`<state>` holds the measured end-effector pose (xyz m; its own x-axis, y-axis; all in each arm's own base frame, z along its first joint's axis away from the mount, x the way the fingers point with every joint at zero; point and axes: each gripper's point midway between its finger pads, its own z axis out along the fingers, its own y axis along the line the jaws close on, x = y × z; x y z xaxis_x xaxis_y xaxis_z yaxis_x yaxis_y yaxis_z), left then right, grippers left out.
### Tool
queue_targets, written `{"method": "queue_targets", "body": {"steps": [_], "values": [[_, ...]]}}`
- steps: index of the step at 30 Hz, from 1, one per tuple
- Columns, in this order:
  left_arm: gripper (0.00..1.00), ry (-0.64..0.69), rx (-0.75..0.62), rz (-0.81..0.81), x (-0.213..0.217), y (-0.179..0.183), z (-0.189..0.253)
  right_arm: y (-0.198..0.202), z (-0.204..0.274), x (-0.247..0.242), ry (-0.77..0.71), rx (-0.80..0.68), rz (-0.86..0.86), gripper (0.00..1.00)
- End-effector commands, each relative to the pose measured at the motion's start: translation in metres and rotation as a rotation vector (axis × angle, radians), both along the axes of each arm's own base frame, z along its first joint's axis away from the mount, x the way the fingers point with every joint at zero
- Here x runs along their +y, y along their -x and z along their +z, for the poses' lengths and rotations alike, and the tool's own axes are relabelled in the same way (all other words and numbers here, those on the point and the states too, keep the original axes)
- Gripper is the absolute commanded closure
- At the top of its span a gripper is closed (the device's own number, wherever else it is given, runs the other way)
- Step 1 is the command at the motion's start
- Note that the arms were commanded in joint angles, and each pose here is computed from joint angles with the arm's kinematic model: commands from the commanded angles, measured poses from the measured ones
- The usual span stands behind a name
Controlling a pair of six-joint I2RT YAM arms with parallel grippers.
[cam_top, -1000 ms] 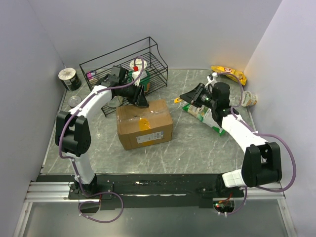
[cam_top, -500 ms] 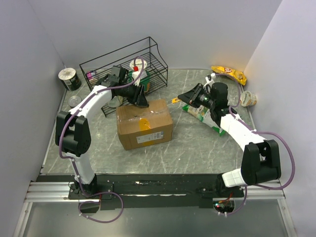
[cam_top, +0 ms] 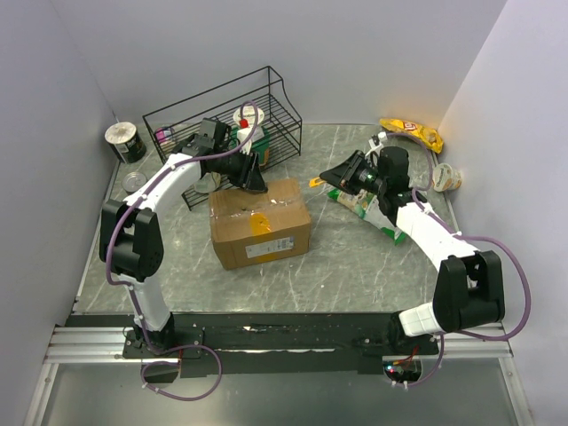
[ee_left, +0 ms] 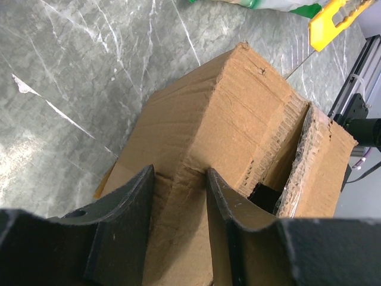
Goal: Unpack the express box
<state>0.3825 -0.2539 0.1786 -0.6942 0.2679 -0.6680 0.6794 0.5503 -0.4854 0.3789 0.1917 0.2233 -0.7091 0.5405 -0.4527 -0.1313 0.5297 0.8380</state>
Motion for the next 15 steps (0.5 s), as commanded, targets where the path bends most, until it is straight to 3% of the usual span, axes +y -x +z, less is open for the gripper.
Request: {"method": "queue_targets", "body": {"steps": [1,2,6,15], "values": [[0.84,-0.077,-0.036,0.063,0.006,-0.021,-0.018,0.012,0.014,0.005,0.017,0.001,0.051,1.0],[0.9,-0.078,-0.038,0.064,0.006,-0.021,-0.017,0.012,0.016,0.005,0.017,-0.005,0.053,1.0],[0.99,-0.076,-0.039,0.063,0.006,-0.022,-0.017,0.018,0.014,0.005,0.027,0.008,0.065,1.0],[0.99,-0.091,-0.041,0.079,0.008,-0.024,-0.019,0.024,0.014,0.004,0.035,0.012,0.073,1.0]]}}
